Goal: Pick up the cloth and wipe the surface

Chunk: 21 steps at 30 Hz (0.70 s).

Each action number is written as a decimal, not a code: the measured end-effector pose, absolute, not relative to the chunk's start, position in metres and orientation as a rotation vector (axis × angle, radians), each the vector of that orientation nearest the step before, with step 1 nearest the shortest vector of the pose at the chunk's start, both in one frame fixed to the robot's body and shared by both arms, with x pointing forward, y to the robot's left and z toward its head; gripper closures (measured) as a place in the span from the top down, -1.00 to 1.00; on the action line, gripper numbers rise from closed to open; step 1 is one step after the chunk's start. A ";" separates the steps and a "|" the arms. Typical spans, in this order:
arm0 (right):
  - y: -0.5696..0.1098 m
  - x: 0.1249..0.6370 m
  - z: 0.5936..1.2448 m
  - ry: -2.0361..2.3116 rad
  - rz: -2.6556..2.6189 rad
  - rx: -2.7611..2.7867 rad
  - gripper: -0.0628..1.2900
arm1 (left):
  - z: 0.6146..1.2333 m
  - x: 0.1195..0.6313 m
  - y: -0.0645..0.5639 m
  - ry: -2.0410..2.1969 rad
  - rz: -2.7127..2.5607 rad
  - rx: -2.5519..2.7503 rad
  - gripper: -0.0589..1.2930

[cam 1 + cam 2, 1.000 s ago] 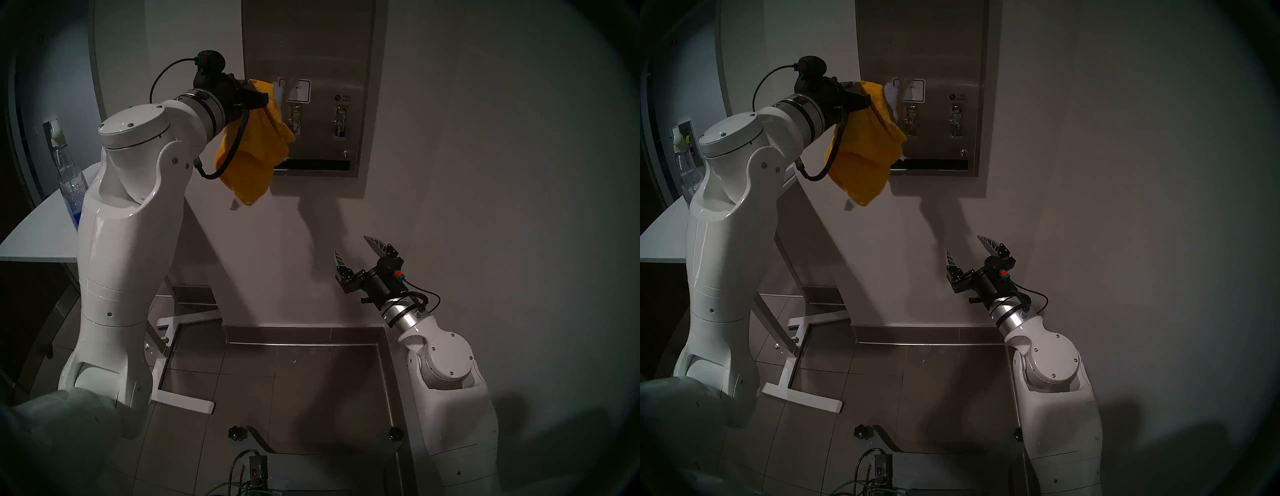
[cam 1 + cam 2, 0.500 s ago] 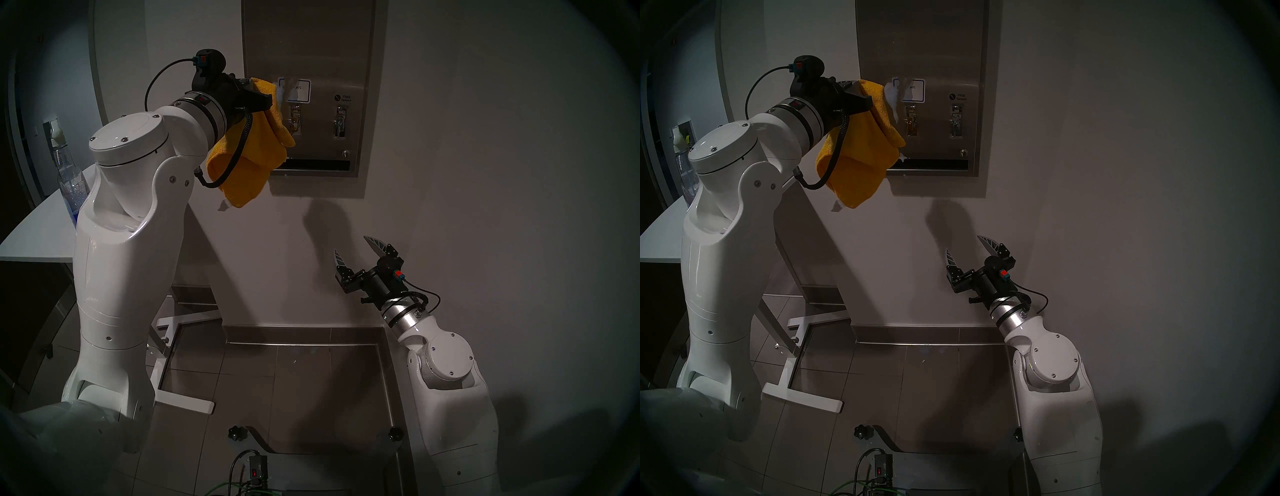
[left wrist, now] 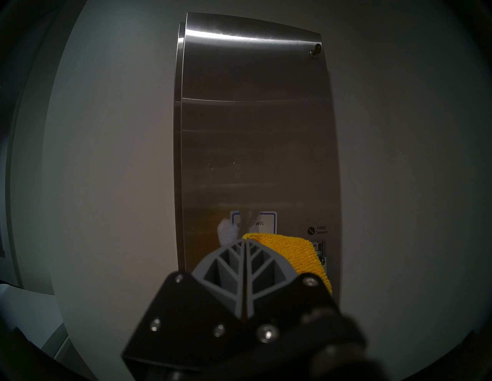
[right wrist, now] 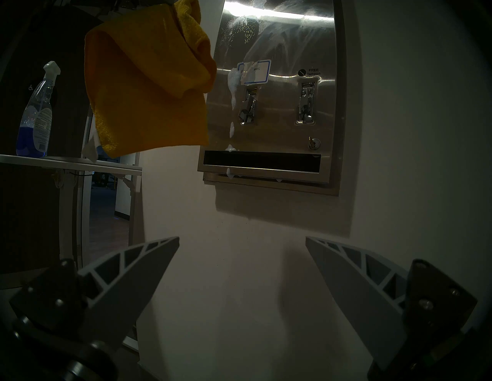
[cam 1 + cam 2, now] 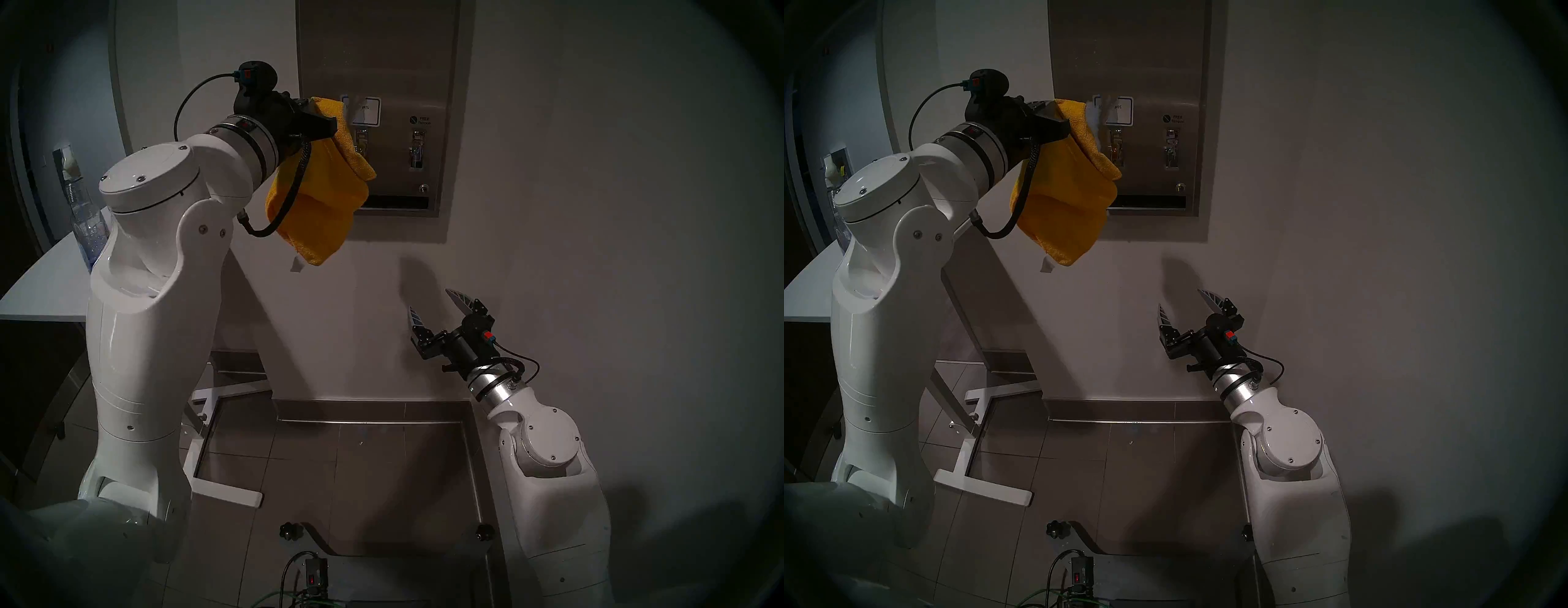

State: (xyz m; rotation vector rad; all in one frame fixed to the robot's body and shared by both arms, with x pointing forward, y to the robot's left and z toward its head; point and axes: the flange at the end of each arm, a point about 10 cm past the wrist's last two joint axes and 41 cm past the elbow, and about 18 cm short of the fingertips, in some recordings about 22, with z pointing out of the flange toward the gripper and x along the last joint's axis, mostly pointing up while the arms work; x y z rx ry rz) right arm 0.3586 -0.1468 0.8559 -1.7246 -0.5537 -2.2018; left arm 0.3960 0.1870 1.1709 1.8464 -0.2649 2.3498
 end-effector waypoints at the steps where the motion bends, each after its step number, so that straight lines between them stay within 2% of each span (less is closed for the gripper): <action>1: -0.147 0.359 0.856 -0.554 -2.202 -1.725 0.92 | 1.171 0.396 0.187 -0.265 2.348 1.847 -0.94; 11: -0.148 0.366 0.863 -0.578 -2.239 -1.730 0.92 | 1.170 0.396 0.187 -0.265 2.339 1.849 -0.94; 21: -0.146 0.384 0.897 -0.703 -2.311 -1.677 0.92 | 1.169 0.396 0.187 -0.265 2.336 1.852 -0.94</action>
